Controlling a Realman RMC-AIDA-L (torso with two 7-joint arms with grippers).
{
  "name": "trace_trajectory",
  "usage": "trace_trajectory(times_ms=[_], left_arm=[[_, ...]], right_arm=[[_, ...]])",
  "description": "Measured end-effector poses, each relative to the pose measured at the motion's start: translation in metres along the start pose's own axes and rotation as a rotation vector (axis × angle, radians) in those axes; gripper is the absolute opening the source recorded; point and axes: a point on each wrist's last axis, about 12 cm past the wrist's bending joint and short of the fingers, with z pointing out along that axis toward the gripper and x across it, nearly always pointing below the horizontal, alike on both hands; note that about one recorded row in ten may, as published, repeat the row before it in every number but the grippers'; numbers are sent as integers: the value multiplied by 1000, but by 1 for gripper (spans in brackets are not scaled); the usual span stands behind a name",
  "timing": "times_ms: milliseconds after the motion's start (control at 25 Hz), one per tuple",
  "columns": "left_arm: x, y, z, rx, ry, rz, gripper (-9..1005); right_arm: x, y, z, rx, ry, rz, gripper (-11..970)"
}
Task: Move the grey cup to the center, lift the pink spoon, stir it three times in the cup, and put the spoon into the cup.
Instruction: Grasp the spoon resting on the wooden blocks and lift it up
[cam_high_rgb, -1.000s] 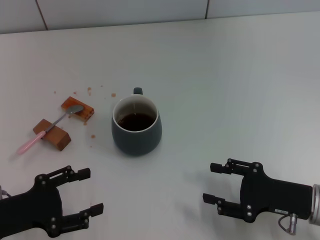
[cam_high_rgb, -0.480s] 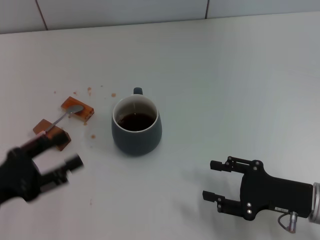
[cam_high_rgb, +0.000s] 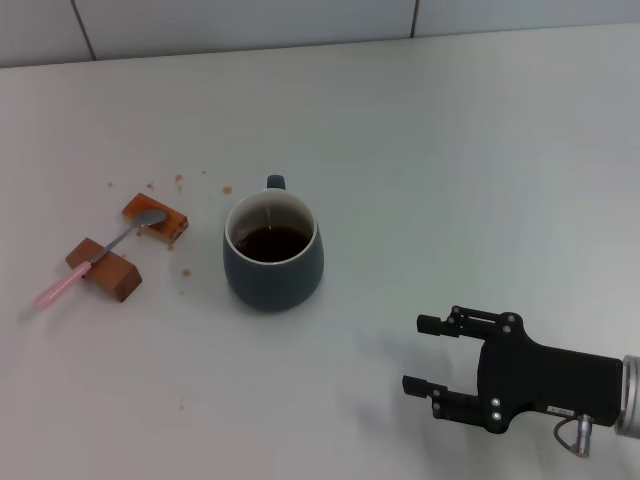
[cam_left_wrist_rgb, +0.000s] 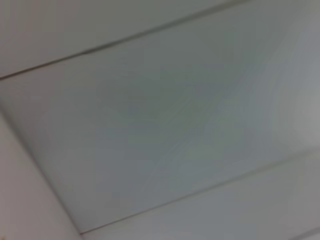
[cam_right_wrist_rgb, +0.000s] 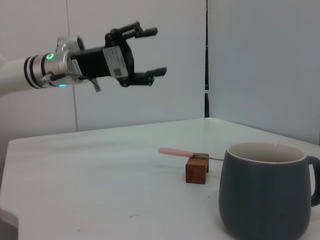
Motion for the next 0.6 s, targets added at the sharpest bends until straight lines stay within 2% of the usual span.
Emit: trace_trajectory(times_ms=[40,80,120,240,320,440,480,600], left_arm=[[-2,1,-4,-22,-9,-52,768],[-2,1,-4,-22,-9,-52,768],[-6,7,-13,-108,-20,-163,768],[-8,10,-19,-165,-13,-210,768],[-10,16,-25,-254,22,-271,767],[-10,20,-29,-305,38,-302,767],[-6,25,-32,-352,42,-344,767],[3,29,-33,-353,31,-389,766]], right_arm=[[0,-1,0,-1,0,-2,681],[-1,-1,0,-2,1,-3,681],[-1,-2,0,-4,1,-5,681],[-2,-4,1,-8,1,-10,681],[-3,-4,2,-10,1,-8,681],[-4,-7,3,-14,2,1,681],[-5,-7,3,-15,2,3,681],[-5,-8,4,-18,2,0,681]])
